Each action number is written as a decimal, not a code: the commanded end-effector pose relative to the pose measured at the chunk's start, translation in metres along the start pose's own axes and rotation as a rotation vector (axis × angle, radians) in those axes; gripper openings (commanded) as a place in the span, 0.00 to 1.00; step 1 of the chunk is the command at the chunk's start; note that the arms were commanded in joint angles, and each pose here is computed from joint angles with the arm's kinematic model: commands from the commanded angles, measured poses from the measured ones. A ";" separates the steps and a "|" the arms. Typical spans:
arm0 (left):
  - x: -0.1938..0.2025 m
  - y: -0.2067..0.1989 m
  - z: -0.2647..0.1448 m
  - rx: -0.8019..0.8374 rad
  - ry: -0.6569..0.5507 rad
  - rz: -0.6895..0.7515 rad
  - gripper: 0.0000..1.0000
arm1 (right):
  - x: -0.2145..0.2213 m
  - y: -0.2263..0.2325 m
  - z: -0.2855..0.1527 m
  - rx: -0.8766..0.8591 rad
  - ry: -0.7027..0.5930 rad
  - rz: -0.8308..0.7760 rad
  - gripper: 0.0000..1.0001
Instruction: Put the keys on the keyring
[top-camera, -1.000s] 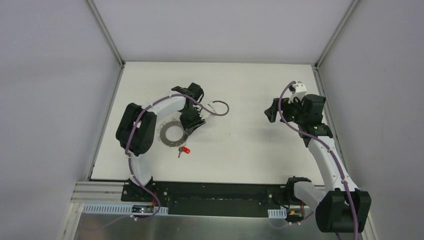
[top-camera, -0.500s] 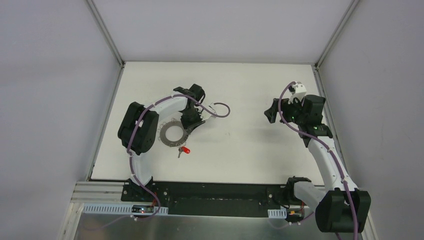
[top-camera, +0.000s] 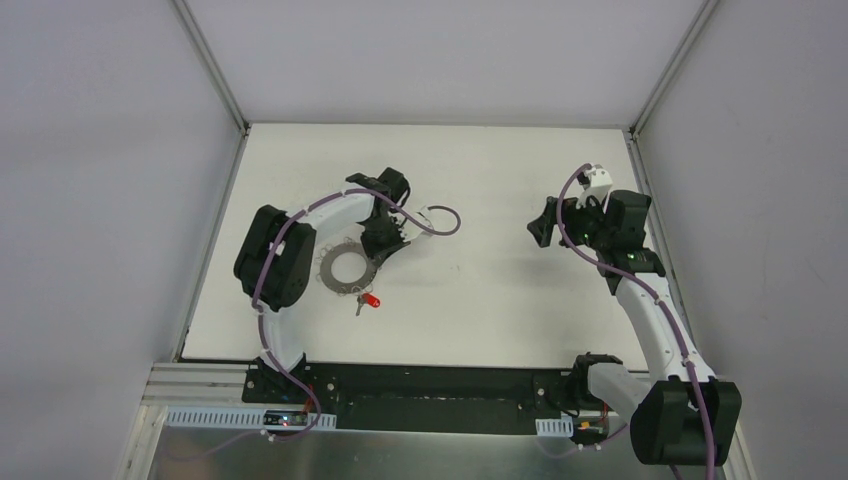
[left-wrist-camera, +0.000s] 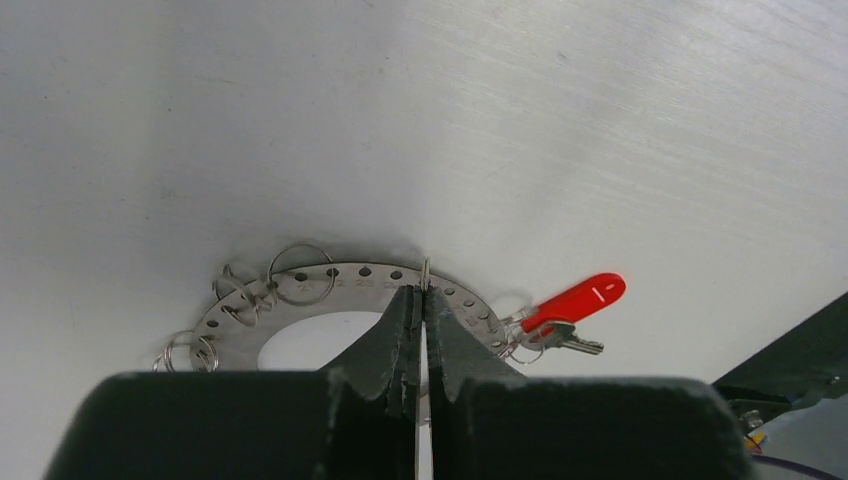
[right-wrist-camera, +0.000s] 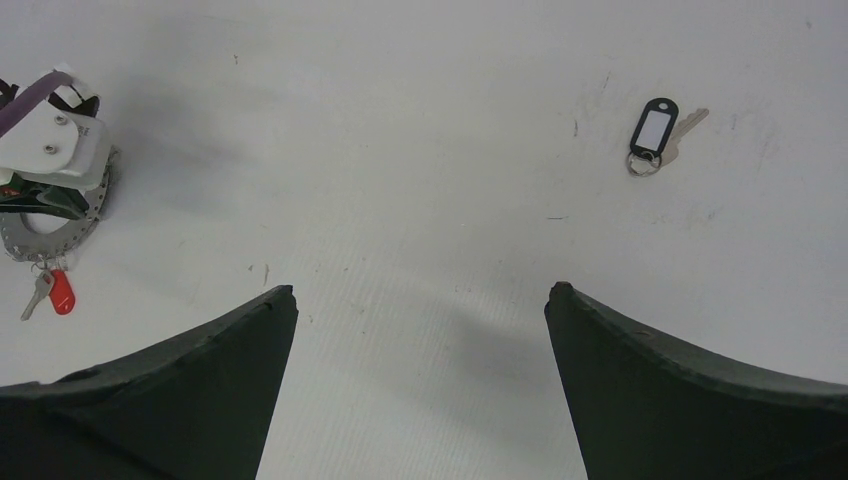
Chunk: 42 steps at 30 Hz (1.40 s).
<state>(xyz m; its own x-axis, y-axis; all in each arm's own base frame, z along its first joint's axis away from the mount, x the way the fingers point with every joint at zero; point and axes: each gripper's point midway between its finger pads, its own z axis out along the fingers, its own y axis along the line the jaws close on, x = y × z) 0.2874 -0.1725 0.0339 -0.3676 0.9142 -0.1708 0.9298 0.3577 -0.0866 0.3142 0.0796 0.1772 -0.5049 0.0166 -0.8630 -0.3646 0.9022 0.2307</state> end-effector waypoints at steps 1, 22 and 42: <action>-0.020 -0.022 -0.051 0.023 -0.119 0.040 0.00 | -0.017 0.012 -0.006 -0.057 -0.050 0.006 1.00; -0.138 -0.131 -0.262 0.409 -0.908 0.056 0.00 | -0.093 0.192 -0.047 -0.789 0.037 -0.111 0.96; -0.179 -0.138 -0.298 0.653 -1.070 -0.115 0.00 | -0.071 0.254 -0.062 -1.065 0.180 -0.266 0.33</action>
<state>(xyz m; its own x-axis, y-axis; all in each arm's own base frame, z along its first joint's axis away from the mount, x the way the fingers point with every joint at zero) 0.2428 -0.3233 0.3437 -0.5876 0.1887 -0.7868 0.8079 0.0826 -0.5835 0.2173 0.2799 0.3085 -0.4553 -0.2603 -0.8514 -0.8899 0.1035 0.4442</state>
